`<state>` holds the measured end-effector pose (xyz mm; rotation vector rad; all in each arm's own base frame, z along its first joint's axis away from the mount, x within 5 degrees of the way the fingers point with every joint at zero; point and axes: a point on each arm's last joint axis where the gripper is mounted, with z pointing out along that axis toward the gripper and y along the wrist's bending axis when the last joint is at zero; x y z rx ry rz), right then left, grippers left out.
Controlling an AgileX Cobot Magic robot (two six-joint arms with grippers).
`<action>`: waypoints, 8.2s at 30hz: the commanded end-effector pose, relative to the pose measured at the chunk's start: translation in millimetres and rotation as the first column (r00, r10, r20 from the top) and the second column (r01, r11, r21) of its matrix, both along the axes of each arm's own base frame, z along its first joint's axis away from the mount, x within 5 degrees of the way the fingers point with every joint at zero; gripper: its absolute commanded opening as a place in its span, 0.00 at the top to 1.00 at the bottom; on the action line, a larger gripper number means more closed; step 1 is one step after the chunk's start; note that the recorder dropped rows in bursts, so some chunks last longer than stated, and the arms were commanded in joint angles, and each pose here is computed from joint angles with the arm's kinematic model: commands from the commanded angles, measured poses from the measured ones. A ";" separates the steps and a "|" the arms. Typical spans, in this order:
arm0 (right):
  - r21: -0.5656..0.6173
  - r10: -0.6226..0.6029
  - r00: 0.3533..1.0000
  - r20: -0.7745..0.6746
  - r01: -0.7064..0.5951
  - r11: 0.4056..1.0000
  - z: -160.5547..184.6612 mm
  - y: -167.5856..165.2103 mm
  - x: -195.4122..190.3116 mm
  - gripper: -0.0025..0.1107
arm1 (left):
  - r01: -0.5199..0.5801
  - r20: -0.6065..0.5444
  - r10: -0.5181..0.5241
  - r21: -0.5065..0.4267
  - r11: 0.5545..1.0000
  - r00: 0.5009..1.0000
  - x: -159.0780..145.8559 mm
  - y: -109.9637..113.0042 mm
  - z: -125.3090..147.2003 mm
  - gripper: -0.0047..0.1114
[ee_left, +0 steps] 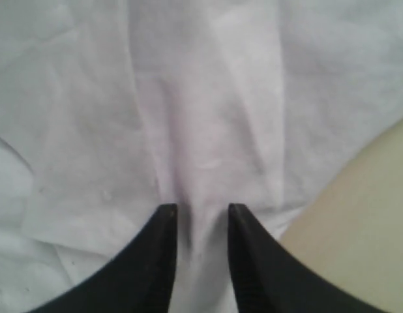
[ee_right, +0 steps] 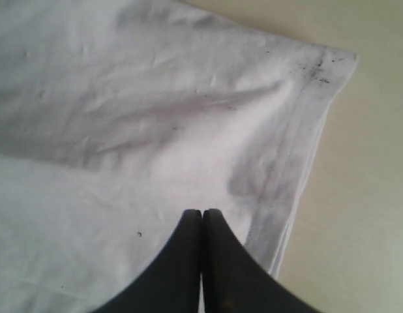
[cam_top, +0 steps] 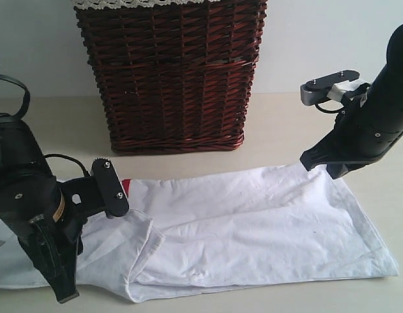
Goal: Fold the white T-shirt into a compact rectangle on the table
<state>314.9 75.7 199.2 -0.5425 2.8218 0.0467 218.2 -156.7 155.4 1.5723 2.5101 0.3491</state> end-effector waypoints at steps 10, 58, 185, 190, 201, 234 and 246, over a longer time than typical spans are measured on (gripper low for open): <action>0.020 -0.007 1.000 0.009 0.006 1.000 2.5 0.3 -0.3 0.98 | -0.031 0.069 0.041 -0.135 0.990 0.997 5.8 -10.1 17.0 0.67; 0.023 -0.007 1.000 0.021 0.007 1.000 2.8 0.5 0.7 0.98 | -0.065 0.444 0.132 -0.163 0.984 0.886 41.4 -10.7 18.6 0.96; 0.693 0.313 0.940 0.134 -0.315 0.649 126.5 63.2 -54.7 0.88 | -0.748 -0.019 0.783 -0.312 0.586 0.622 129.6 74.1 108.4 0.96; 0.716 0.361 0.891 0.275 -0.440 0.542 163.6 61.5 -84.6 0.88 | -0.624 -0.060 0.673 -0.441 0.645 0.738 117.0 7.1 112.2 0.96; 0.554 0.346 0.750 0.564 -0.654 0.515 228.8 38.1 -167.1 0.88 | -0.334 -0.045 0.392 -0.616 0.714 0.919 63.1 -132.4 87.2 0.96; 0.377 0.082 0.833 0.547 -0.332 0.865 193.2 6.8 -142.0 0.88 | -0.036 0.154 0.178 -0.648 0.761 0.972 1.8 -128.0 125.9 0.96; 0.378 0.010 0.844 0.536 -0.251 0.891 184.4 1.4 -139.1 0.86 | 0.147 0.314 0.222 -0.822 0.550 0.923 -64.5 -32.6 172.7 0.96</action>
